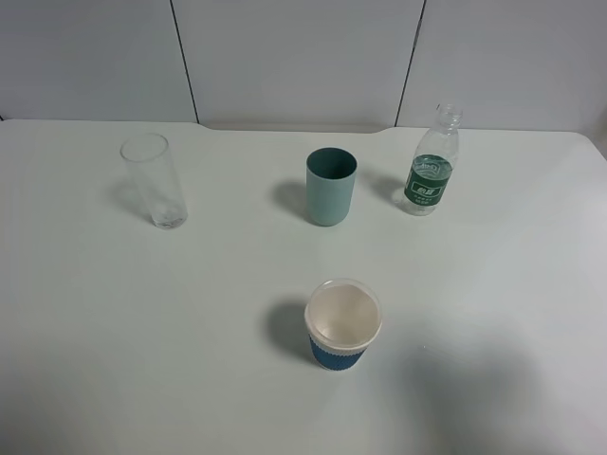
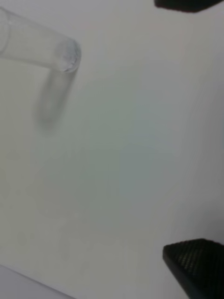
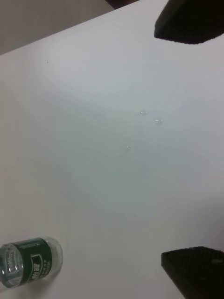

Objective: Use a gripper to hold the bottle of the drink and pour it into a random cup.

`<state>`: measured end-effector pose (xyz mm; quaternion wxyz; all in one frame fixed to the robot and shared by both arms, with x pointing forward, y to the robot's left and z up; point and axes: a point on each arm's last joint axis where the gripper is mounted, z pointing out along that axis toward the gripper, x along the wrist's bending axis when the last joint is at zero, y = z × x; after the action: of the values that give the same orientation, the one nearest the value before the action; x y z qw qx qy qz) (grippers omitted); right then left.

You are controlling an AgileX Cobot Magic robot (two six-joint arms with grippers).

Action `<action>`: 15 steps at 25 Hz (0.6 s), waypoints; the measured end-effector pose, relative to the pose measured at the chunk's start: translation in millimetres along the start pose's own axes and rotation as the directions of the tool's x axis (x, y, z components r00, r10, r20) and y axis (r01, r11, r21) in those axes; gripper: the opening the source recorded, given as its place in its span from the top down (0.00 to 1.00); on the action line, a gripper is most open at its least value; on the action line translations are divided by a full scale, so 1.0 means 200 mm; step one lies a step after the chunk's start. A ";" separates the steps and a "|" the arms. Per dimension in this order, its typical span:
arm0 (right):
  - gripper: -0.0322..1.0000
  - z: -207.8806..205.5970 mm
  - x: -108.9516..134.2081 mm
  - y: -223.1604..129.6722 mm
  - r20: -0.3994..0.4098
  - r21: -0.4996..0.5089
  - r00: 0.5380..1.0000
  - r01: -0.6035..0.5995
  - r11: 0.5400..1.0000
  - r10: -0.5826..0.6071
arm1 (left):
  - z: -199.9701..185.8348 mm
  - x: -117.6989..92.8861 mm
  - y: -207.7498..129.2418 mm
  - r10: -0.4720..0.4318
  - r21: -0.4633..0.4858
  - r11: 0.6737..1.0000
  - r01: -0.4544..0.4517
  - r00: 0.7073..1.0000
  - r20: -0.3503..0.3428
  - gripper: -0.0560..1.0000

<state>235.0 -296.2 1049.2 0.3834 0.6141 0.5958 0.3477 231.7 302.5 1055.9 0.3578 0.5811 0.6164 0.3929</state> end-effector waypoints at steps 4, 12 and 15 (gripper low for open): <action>0.14 0.00 0.00 0.00 0.000 0.000 1.000 0.000 1.000 0.000 | 0.00 0.00 0.00 0.000 0.000 1.000 0.000 1.000 0.000 0.02; 0.14 0.00 0.00 0.00 0.000 0.000 1.000 -0.007 1.000 0.007 | 0.00 0.00 0.00 0.000 0.000 1.000 0.000 1.000 0.000 0.02; 0.14 0.00 0.00 0.00 0.000 0.000 1.000 -0.007 1.000 0.007 | 0.00 0.00 0.00 0.000 0.000 1.000 0.000 1.000 0.000 0.02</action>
<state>235.0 -296.2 1049.2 0.3823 0.6161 0.5937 0.3490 231.7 302.5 1055.9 0.3578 0.5811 0.6164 0.3929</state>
